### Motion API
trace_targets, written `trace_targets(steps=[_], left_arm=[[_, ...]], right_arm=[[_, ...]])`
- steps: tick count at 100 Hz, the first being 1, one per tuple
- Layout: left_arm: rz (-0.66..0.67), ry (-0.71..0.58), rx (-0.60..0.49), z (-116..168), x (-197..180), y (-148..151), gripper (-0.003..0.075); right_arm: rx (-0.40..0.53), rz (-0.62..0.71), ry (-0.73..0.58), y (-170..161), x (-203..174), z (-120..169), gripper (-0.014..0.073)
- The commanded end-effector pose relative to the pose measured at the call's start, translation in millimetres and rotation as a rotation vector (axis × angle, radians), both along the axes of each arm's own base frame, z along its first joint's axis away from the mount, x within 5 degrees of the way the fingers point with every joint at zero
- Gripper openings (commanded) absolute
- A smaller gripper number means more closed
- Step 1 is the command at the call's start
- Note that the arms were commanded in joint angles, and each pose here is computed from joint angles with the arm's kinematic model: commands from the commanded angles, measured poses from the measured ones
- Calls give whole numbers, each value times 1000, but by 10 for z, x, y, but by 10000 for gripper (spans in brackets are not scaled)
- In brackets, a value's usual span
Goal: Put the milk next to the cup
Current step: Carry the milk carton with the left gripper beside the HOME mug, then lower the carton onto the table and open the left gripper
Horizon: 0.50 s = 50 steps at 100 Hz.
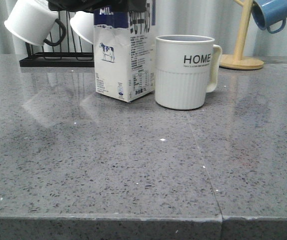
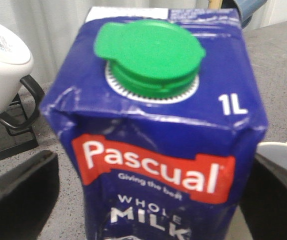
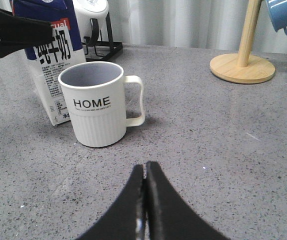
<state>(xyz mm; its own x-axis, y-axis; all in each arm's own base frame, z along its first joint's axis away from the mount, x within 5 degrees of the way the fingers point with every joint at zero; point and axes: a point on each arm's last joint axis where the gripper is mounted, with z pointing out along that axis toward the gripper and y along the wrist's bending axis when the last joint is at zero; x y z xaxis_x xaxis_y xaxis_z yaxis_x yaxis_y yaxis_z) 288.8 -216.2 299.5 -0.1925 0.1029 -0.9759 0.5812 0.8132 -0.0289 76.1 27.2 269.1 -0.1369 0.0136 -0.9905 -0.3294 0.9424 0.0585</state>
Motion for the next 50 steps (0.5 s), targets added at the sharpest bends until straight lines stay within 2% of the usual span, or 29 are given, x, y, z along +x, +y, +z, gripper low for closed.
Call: trace_targets(steps=[1,28,39,50], left_arm=[[2,-113,-97,322,-41,8,691],[-3,-106,-87,373,-154,90,690],[-23,-137,-50,393,-254,152,690],[-20,-152,-61,449,-376,255,690]], right_arm=[[16,3,-94,3,3,148,-66],[16,3,-94,3,3,148,-66],[16,3,-94,3,3,148,-66],[16,3,-94,3,3,148,-66]])
